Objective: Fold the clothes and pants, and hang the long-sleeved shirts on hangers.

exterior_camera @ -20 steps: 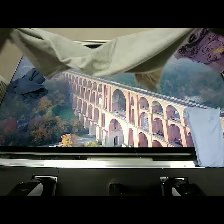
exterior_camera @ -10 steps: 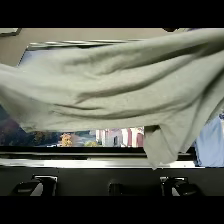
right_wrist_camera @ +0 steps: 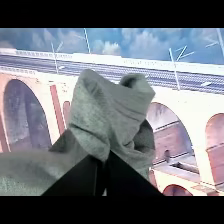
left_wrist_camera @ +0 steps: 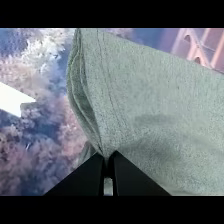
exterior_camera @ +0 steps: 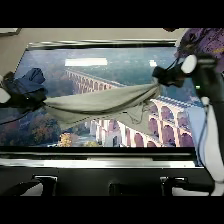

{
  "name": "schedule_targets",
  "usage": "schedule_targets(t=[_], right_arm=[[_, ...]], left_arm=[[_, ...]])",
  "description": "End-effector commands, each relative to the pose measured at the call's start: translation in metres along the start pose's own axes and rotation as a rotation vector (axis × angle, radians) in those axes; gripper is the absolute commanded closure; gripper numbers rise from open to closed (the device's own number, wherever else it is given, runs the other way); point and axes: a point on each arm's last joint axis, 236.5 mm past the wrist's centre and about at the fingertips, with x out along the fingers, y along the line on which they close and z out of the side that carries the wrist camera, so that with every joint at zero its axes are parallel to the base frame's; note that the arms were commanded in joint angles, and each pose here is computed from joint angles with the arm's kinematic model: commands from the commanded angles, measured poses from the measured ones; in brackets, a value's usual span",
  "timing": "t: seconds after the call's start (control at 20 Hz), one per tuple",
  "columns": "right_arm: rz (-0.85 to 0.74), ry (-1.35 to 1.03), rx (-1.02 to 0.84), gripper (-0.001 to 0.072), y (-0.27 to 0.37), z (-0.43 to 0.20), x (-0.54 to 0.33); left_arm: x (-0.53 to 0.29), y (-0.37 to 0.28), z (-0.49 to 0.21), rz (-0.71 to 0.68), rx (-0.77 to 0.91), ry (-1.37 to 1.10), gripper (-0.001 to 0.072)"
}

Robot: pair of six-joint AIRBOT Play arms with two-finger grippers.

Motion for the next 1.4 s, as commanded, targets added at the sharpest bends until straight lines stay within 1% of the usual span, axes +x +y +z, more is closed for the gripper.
schedule_targets(t=[0.0,0.15,0.35,0.4,0.45,0.5,0.55,0.6,0.7,0.8,0.9,1.0,1.1,1.2,1.35], right_arm=[[0.074,0.107,0.125,0.0677,0.012,-0.021,0.091],[0.131,0.043,0.167,0.0676,0.023,-0.006,0.102],[0.129,0.041,0.156,0.0676,0.022,-0.005,0.101],[0.129,0.042,0.156,0.0676,0.022,-0.006,0.101],[0.129,0.044,0.157,0.0676,0.022,-0.006,0.101],[0.127,0.049,0.157,0.0676,0.022,-0.007,0.101],[0.126,0.054,0.156,0.0676,0.022,-0.008,0.101],[0.123,0.062,0.156,0.0676,0.021,-0.01,0.101],[0.116,0.081,0.154,0.0676,0.02,-0.015,0.101],[0.108,0.1,0.153,0.0676,0.019,-0.02,0.101],[0.102,0.118,0.151,0.0676,0.017,-0.024,0.1],[0.098,0.127,0.15,0.0676,0.017,-0.026,0.1],[0.093,0.141,0.15,0.0676,0.016,-0.029,0.1],[0.087,0.158,0.147,0.0676,0.015,-0.034,0.098],[0.089,0.154,0.145,0.0676,0.016,-0.032,0.094]], left_arm=[[0.078,0.012,0.001,0.035,-0.019,0.037,0.0694],[0.096,0.016,-0.001,0.042,-0.027,0.047,0.0694],[0.096,0.017,-0.004,0.049,-0.026,0.06,0.0691],[0.094,0.02,-0.007,0.057,-0.03,0.078,0.0648],[0.09,0.024,-0.009,0.068,-0.034,0.095,0.0463],[0.084,0.03,-0.011,0.082,-0.032,0.114,0.0229],[0.075,0.037,-0.014,0.094,-0.031,0.137,0.0052],[0.064,0.045,-0.018,0.104,-0.014,0.159,0.0036],[0.041,0.061,-0.025,0.11,0.014,0.164,0.0036],[0.026,0.083,-0.039,0.109,-0.025,0.14,0.0036],[0.026,0.085,-0.069,0.014,-0.073,0.154,0.0035],[0.035,0.064,-0.096,-0.152,-0.111,0.19,0.0035],[0.042,0.04,-0.107,-0.274,-0.113,0.194,0.0036],[0.049,0.026,-0.11,-0.318,-0.107,0.195,0.0036],[0.069,0.021,-0.118,-0.308,-0.109,0.228,0.0036]])
